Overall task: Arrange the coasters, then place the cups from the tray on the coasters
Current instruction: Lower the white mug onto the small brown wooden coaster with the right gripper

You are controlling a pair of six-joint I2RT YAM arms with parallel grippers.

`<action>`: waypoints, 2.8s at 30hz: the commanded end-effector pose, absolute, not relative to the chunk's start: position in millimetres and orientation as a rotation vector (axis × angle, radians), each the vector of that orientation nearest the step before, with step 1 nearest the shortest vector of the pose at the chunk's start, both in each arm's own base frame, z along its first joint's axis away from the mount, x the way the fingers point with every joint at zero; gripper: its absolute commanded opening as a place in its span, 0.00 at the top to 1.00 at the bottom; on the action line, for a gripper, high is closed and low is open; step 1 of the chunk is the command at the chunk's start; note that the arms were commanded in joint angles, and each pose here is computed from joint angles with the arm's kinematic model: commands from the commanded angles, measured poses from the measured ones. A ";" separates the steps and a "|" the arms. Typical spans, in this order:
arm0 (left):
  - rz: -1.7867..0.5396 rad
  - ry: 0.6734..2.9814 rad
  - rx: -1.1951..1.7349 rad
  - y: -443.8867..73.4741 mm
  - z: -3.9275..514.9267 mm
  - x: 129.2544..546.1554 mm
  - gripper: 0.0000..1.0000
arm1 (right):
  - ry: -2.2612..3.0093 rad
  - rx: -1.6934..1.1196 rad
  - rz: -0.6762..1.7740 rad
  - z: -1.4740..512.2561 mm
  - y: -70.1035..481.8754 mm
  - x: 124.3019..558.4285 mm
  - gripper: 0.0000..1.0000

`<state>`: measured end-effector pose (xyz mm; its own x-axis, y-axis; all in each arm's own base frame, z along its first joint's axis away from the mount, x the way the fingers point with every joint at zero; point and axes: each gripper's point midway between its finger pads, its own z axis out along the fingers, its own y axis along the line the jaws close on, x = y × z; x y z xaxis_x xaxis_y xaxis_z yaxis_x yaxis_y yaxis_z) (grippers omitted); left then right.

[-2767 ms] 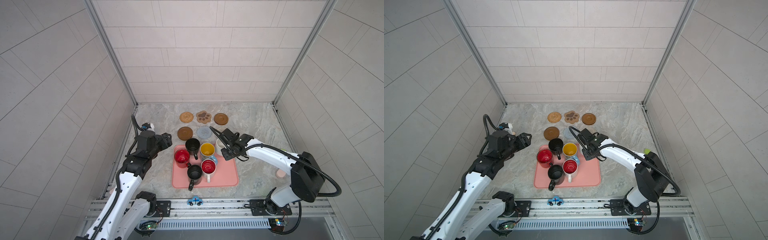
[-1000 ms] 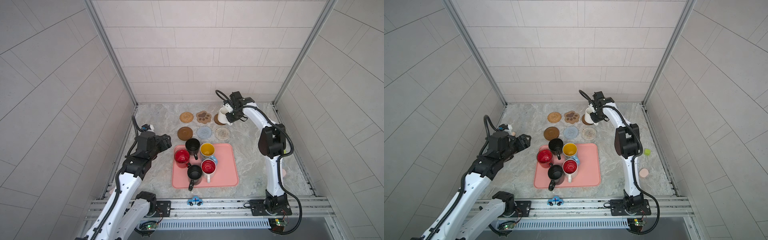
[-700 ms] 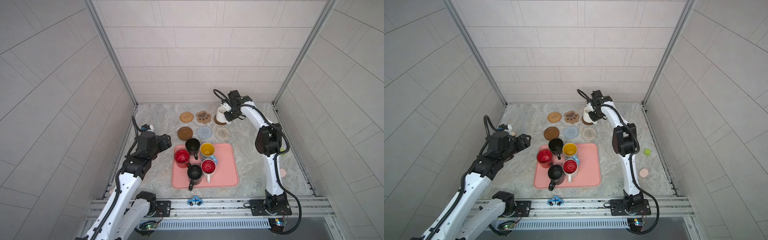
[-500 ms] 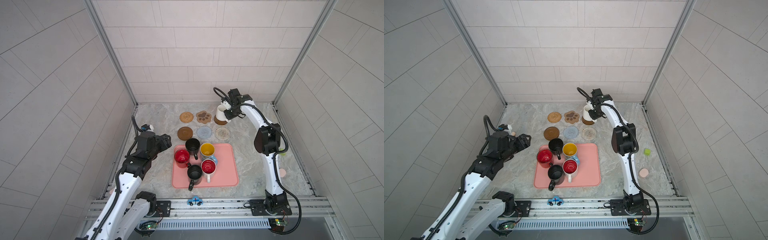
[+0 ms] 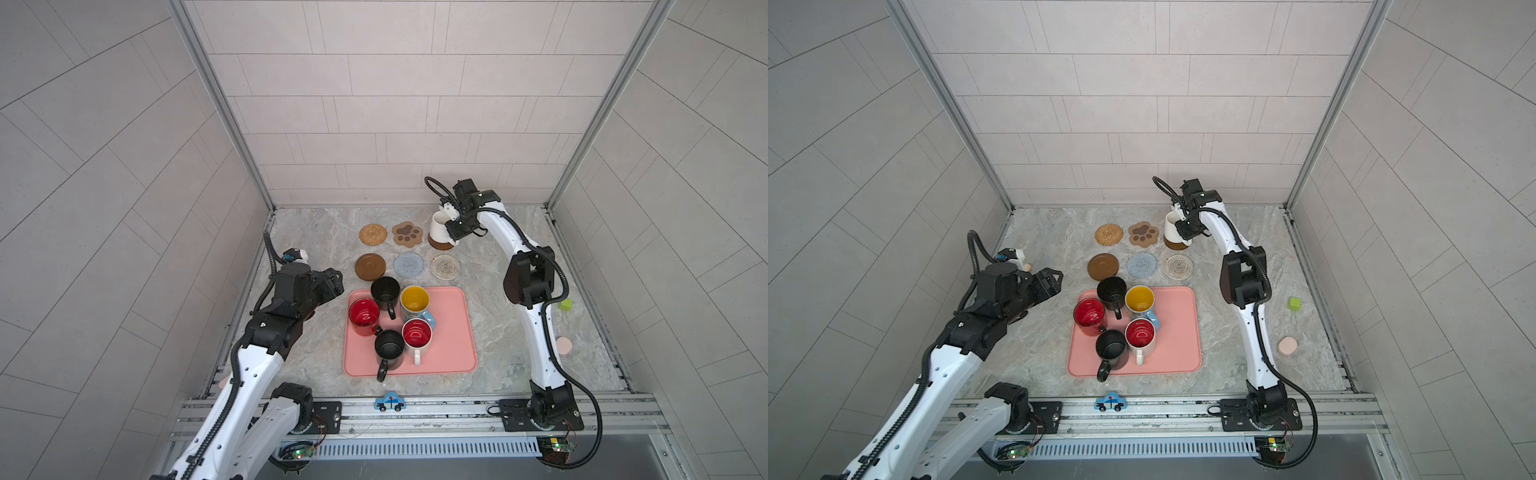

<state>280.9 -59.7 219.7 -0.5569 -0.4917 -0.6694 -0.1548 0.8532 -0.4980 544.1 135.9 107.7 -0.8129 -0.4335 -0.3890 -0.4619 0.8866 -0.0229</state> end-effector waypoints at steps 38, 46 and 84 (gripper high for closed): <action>-0.493 2.091 -0.500 -53.2 229.1 273.2 0.22 | 2.677 -0.693 0.075 93.3 125.4 547.8 0.91; -0.492 2.082 -0.506 -51.8 230.8 271.1 0.22 | 2.722 -0.715 0.062 80.6 121.0 538.1 0.90; -0.508 2.057 -0.512 -51.0 234.6 266.3 0.22 | 2.687 -0.628 -0.072 114.7 99.8 539.0 0.66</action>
